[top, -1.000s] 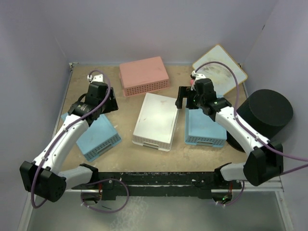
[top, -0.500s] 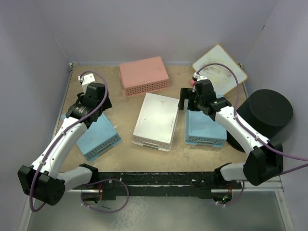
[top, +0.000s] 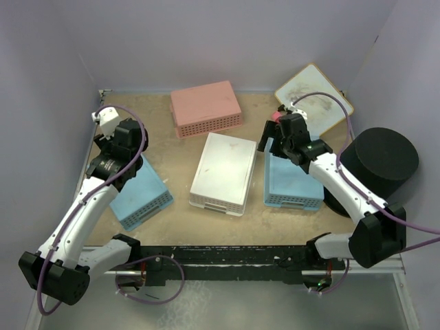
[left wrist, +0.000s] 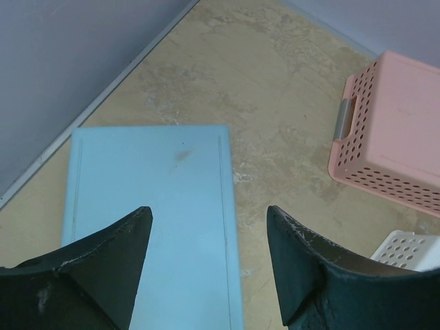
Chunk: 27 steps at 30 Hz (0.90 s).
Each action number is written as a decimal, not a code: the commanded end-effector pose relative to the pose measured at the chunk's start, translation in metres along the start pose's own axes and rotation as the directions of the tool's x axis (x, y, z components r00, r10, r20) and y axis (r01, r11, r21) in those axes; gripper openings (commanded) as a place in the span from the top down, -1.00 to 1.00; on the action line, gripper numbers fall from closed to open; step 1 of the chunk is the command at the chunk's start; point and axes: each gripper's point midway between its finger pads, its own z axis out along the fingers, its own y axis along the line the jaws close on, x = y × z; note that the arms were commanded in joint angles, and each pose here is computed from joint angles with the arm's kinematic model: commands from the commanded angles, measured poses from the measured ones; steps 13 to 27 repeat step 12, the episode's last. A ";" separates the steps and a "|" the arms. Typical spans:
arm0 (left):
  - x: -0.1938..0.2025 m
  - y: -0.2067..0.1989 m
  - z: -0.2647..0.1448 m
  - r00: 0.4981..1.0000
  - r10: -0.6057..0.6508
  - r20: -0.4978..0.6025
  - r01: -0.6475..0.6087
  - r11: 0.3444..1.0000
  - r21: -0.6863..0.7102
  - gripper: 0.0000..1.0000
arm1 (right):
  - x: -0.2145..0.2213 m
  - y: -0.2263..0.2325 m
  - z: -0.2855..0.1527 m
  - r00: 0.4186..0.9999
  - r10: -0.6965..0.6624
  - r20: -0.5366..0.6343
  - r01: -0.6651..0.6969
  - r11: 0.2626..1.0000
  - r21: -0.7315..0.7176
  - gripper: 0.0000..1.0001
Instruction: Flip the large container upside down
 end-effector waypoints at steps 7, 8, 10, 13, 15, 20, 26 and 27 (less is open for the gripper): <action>-0.014 -0.005 0.000 0.999 0.021 0.031 -0.022 1.000 0.015 -0.30 | -0.020 0.001 -0.011 0.991 0.069 0.115 -0.067 0.998 -0.017 -1.00; -0.012 -0.007 0.001 0.999 0.025 0.025 -0.025 0.999 0.023 -0.29 | -0.020 0.001 -0.011 0.991 0.072 0.113 -0.070 0.997 -0.017 -1.00; -0.009 -0.011 0.002 0.999 0.031 0.017 -0.031 0.999 0.042 -0.29 | -0.019 0.002 -0.010 0.991 0.073 0.109 -0.072 0.997 -0.018 -1.00; -0.010 -0.012 0.001 0.999 0.026 0.024 -0.028 0.998 0.047 -0.29 | -0.019 0.002 -0.010 0.992 0.074 0.107 -0.072 0.997 -0.017 -1.00; -0.010 -0.012 0.001 0.999 0.026 0.024 -0.028 0.998 0.047 -0.29 | -0.019 0.002 -0.010 0.992 0.074 0.107 -0.072 0.997 -0.017 -1.00; -0.010 -0.012 0.001 0.999 0.026 0.024 -0.028 0.998 0.047 -0.29 | -0.019 0.002 -0.010 0.992 0.074 0.107 -0.072 0.997 -0.017 -1.00; -0.010 -0.012 0.001 0.999 0.026 0.024 -0.028 0.998 0.047 -0.29 | -0.019 0.002 -0.010 0.992 0.074 0.107 -0.072 0.997 -0.017 -1.00; -0.010 -0.012 0.001 0.999 0.026 0.024 -0.028 0.998 0.047 -0.29 | -0.019 0.002 -0.010 0.992 0.074 0.107 -0.072 0.997 -0.017 -1.00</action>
